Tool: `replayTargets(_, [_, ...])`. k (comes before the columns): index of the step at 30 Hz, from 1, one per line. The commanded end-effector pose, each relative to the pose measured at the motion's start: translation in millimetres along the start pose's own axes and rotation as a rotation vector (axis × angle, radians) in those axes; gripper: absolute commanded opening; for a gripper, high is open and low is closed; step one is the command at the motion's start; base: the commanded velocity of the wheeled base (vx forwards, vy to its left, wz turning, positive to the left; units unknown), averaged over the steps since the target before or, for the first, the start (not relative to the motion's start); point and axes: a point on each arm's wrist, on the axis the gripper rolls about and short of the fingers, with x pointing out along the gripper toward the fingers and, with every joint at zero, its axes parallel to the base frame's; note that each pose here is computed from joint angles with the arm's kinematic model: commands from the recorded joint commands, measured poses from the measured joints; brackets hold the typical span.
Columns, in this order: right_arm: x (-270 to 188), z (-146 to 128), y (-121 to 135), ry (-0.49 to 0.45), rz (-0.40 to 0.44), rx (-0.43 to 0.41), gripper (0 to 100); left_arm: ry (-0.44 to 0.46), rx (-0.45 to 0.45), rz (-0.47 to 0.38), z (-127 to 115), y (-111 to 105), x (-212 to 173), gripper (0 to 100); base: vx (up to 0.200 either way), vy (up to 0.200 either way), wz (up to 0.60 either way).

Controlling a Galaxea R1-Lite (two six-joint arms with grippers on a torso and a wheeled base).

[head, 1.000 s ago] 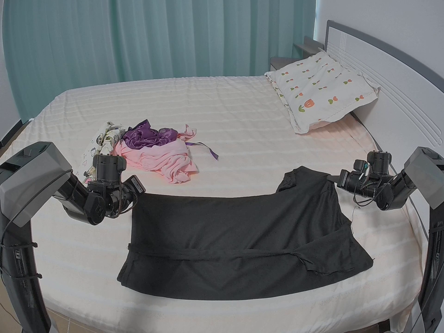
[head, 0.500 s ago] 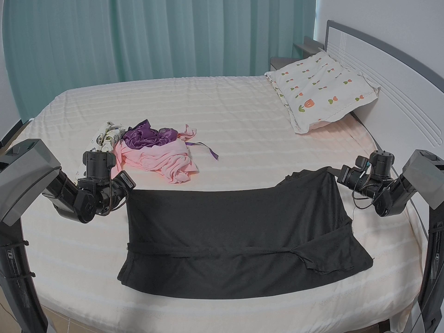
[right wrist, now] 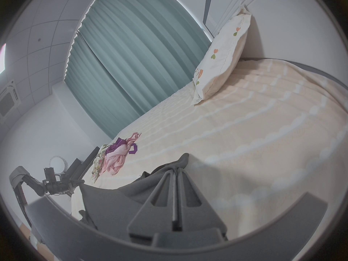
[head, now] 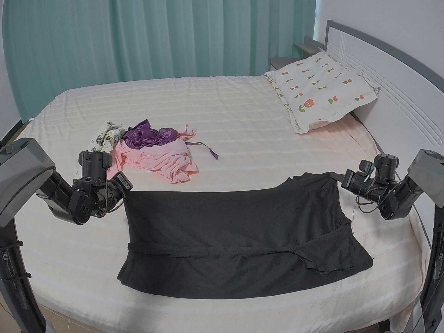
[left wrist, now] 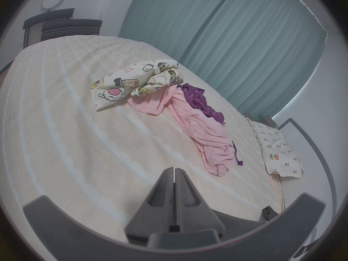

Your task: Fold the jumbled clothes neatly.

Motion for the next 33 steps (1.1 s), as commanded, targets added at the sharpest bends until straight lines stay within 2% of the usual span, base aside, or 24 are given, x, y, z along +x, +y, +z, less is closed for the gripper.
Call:
replayTargets(1, [-19.6,7.9,6.8,-0.005,0.002,0.001,0,0.001,0.003,-0.003,1.3,1.2,-12.9,0,0.000,0.000,0.00])
replayTargets(8, [-50.9,-3.3,13.0,0.047,-0.003,0.005,0,0.060,0.034,0.050,-15.6,19.3,-24.4,0,0.000,0.000,0.00])
replayTargets(14, [-74.1,-21.6,2.8,0.108,-0.036,-0.027,0,0.117,0.043,0.093,-31.2,33.9,-31.3,0,0.000,0.000,0.00])
replayTargets(20, [-103.2,-53.9,-2.8,0.199,-0.063,-0.056,0,0.228,0.077,0.153,-63.7,49.9,-43.2,0,0.000,0.000,0.00])
replayTargets(26, [-115.3,-77.4,-4.5,0.244,-0.070,-0.094,0,0.284,0.103,0.175,-81.7,55.3,-45.5,0,0.000,0.000,0.00])
replayTargets(33, [-119.2,-88.0,-5.3,0.251,-0.073,-0.096,0,0.291,0.110,0.166,-87.4,55.2,-48.0,0,0.000,0.000,0.00])
